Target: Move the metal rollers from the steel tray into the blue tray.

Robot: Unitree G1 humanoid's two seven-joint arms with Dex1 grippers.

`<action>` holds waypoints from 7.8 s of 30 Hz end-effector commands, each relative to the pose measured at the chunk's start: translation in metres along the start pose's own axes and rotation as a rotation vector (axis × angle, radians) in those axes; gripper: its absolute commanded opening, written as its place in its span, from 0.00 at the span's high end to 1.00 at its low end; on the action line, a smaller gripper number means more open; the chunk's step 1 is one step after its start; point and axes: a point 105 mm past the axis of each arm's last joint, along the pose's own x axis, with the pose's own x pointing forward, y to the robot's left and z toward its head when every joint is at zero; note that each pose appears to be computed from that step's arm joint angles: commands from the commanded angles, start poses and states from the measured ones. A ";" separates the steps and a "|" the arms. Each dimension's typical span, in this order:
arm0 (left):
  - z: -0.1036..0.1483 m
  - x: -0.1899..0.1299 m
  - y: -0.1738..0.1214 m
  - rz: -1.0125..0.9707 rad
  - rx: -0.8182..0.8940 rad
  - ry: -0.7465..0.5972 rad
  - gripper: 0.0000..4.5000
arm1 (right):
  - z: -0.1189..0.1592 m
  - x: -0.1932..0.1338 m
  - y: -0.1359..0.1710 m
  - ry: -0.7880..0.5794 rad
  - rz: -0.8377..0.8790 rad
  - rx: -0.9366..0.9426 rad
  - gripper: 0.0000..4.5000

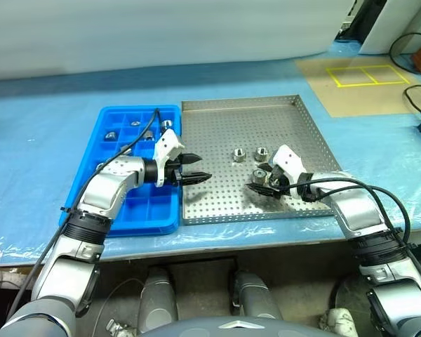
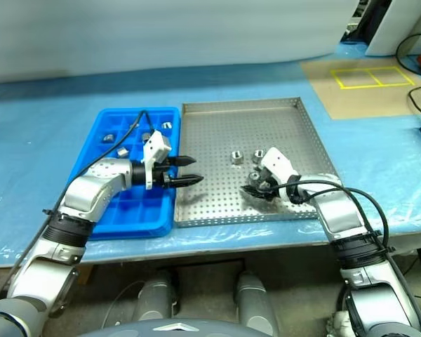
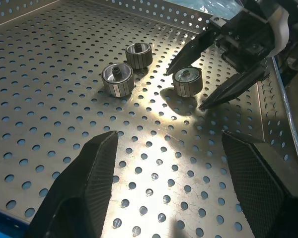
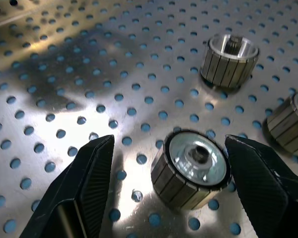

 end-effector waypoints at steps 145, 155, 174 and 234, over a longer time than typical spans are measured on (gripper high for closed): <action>0.052 -0.157 0.037 0.533 0.219 0.016 0.22 | 0.167 0.121 0.107 -0.416 0.442 -0.216 0.62; 0.036 -0.171 0.017 0.639 0.146 0.019 0.22 | 0.188 0.143 0.110 -0.458 0.382 -0.207 0.62; 0.036 -0.138 0.021 0.545 0.128 -0.010 0.22 | 0.183 0.125 0.071 -0.493 0.271 -0.201 0.09; 0.033 -0.110 0.049 0.422 0.106 -0.066 0.22 | 0.167 0.074 0.068 -0.435 0.331 -0.273 0.62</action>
